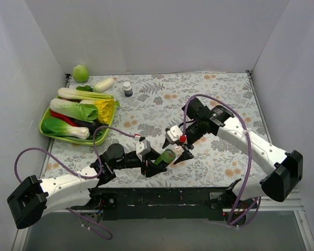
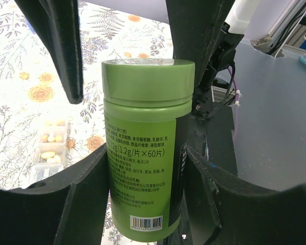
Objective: Sort the pills into containers
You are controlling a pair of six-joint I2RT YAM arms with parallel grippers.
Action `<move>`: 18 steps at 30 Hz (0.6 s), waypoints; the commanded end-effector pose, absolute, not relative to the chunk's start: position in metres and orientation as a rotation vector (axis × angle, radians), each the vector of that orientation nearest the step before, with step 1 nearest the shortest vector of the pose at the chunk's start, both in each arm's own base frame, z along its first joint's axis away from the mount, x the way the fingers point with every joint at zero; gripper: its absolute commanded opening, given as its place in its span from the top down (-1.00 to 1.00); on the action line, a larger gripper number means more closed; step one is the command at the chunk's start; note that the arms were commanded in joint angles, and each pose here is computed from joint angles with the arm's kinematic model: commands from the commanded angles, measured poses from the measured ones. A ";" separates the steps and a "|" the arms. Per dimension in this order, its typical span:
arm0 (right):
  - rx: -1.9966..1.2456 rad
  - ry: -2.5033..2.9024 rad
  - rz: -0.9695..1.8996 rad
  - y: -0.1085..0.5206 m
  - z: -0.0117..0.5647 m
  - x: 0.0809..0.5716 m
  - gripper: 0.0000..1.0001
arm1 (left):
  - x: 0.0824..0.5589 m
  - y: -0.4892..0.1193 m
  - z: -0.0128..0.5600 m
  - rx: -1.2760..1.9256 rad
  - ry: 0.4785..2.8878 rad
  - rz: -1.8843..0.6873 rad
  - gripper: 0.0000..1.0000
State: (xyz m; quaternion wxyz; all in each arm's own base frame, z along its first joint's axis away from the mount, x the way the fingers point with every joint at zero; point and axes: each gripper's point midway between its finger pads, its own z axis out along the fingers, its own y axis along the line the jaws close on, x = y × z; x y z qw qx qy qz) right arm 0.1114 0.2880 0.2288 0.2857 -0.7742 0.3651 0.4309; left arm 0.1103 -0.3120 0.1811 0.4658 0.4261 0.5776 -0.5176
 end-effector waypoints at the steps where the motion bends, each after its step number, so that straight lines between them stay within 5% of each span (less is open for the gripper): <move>1: -2.020 0.982 1.201 0.290 0.237 0.105 -0.55 | 0.114 -0.315 0.203 1.020 1.344 -1.271 1.00; 9: -1.928 1.140 1.249 0.298 0.235 0.112 0.07 | 0.131 -0.312 0.212 0.918 1.366 -1.210 1.00; 18: -1.478 1.772 1.387 0.314 0.200 0.147 0.68 | 0.207 -0.289 0.238 0.559 1.390 -0.885 1.00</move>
